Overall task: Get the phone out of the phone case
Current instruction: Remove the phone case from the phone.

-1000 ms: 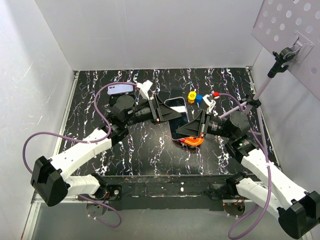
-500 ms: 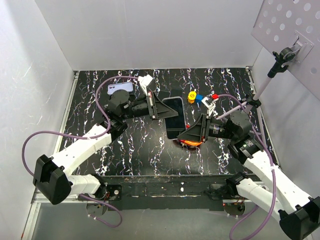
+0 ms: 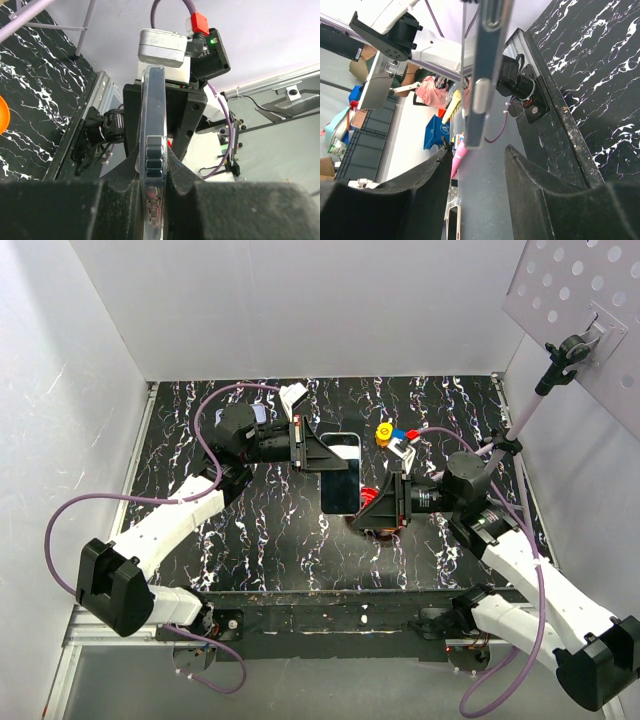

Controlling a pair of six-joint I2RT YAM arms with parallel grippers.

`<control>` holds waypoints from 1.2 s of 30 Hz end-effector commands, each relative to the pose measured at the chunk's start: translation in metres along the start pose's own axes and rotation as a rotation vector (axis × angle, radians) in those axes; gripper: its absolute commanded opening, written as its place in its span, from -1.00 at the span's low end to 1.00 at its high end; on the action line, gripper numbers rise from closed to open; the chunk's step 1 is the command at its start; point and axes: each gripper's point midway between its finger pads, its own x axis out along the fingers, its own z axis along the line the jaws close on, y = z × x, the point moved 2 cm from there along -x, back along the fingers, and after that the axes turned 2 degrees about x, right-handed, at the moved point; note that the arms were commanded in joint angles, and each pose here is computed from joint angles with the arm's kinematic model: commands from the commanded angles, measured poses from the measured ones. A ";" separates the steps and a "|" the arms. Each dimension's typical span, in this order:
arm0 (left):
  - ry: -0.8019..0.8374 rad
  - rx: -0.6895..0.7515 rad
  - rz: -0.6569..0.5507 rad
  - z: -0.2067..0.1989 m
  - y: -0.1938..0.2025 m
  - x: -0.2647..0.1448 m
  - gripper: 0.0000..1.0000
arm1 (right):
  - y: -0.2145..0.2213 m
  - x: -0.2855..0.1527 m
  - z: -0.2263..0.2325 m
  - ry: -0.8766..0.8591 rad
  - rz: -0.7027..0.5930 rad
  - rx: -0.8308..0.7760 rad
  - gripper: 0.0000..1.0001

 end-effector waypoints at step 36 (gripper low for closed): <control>0.381 -0.122 0.126 -0.090 0.024 -0.015 -1.00 | -0.057 0.057 0.066 0.095 -0.037 -0.741 -0.97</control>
